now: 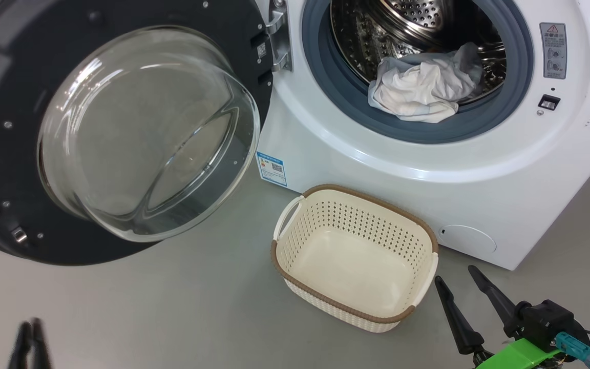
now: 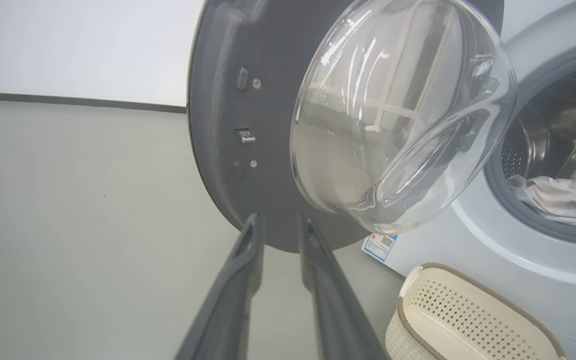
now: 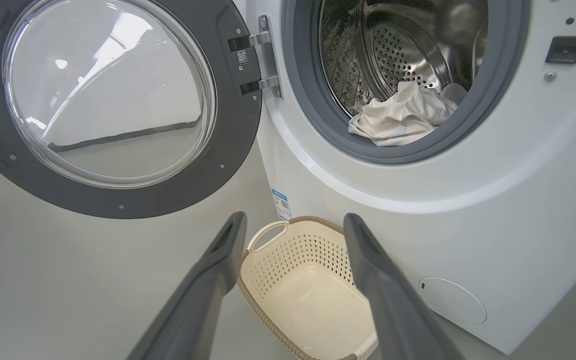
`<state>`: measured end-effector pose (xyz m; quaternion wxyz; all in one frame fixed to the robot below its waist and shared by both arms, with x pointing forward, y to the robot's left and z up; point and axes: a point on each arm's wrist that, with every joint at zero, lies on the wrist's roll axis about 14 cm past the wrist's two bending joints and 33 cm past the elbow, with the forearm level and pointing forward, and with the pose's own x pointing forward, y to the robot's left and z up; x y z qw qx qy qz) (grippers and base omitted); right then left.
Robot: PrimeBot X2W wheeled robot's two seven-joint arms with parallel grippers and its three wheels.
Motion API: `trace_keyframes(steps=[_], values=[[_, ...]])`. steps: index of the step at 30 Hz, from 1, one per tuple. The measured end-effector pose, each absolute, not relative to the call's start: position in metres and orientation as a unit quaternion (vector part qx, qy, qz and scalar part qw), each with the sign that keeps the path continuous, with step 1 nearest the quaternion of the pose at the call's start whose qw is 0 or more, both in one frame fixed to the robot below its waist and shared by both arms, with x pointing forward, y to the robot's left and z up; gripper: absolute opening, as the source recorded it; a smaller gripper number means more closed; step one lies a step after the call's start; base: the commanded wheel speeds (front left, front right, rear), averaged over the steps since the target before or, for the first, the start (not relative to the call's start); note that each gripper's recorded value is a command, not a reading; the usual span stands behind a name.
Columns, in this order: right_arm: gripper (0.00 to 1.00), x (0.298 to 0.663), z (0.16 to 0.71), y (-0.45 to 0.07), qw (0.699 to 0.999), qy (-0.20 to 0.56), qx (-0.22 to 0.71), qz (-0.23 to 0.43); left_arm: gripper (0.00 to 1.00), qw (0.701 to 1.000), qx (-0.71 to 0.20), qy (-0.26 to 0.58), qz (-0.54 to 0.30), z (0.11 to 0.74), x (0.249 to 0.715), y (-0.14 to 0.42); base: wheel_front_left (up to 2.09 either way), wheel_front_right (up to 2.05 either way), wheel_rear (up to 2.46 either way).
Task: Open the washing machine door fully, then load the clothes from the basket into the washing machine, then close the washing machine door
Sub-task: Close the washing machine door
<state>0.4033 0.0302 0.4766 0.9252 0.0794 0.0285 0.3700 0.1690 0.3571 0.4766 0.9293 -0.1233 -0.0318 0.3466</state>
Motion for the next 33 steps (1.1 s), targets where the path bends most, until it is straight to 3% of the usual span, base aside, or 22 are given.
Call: trace_keyframes(steps=[5,13,19,27,33], values=[[1.00,0.406,0.473,0.026,0.928,0.033,0.083,0.363,0.00,0.924,-0.083,-0.090,0.362,0.519,0.175,0.383,0.00,0.00,0.00],[1.00,0.415,0.462,0.005,0.938,0.042,0.091,0.331,0.00,0.911,-0.015,-0.236,0.339,0.636,0.208,0.443,0.00,0.00,0.00],[1.00,0.422,0.456,-0.008,0.944,0.045,0.096,0.312,0.00,0.888,-0.101,-0.300,0.335,0.668,0.229,0.487,0.00,0.00,0.00],[1.00,0.428,0.447,-0.021,0.949,0.053,0.100,0.293,0.00,0.863,-0.296,-0.237,0.333,0.650,0.262,0.544,0.00,0.00,0.00],[1.00,0.424,0.439,-0.018,0.947,0.065,0.101,0.299,0.00,0.877,-0.360,-0.097,0.301,0.615,0.283,0.543,0.00,0.00,0.00]])
